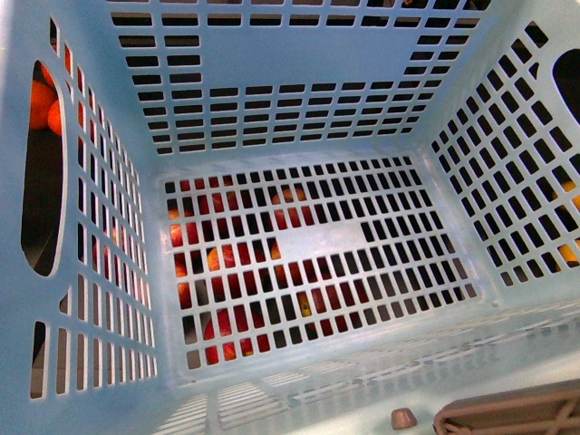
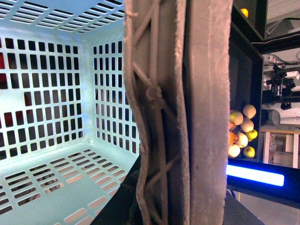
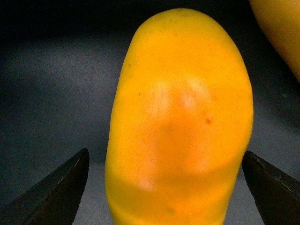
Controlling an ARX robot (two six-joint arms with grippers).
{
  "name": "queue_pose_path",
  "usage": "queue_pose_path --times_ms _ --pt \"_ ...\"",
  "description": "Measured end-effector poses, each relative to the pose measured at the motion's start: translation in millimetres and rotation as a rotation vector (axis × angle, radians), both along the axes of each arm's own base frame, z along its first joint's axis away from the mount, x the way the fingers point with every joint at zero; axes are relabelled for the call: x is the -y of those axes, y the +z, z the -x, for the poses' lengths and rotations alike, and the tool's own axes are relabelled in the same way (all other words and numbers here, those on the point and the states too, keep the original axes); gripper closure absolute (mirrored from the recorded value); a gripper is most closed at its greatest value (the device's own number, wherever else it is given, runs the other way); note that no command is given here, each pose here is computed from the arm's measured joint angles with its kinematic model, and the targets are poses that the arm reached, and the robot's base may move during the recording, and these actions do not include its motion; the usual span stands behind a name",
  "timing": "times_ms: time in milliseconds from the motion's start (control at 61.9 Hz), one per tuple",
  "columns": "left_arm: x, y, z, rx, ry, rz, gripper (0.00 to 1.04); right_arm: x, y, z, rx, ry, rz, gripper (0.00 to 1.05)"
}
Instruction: Pick mango and avocado into basket
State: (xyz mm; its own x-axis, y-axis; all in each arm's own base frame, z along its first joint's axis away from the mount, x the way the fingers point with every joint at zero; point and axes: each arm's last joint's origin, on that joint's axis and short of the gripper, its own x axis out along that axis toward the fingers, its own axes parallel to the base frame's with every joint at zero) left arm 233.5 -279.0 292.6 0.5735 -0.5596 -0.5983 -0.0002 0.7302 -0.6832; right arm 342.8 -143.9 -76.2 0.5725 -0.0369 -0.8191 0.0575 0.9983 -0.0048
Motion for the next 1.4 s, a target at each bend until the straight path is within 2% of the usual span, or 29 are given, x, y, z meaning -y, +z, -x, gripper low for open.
queue_pose_path --times_ms 307,549,823,969,1178,1404 --pt "0.0 0.0 0.0 0.000 0.000 0.000 0.89 3.0 -12.0 -19.3 0.013 -0.025 -0.018 0.09" --pt "0.0 0.0 0.0 0.000 0.000 0.000 0.89 2.7 -13.7 -22.6 0.008 -0.031 -0.043 0.39" --pt "0.0 0.0 0.0 0.000 0.000 0.000 0.89 4.8 -1.1 -13.8 0.043 -0.067 -0.117 0.42" --pt "0.0 0.0 0.0 0.000 0.000 0.000 0.89 14.0 29.8 -3.2 0.128 -0.101 -0.142 0.42" --pt "0.0 0.0 0.0 0.000 0.000 0.000 0.89 26.9 108.1 26.6 0.325 -0.119 -0.197 0.42" --pt "0.0 0.0 0.0 0.000 0.000 0.000 0.89 15.1 185.4 64.7 0.488 -0.087 -0.248 0.42"
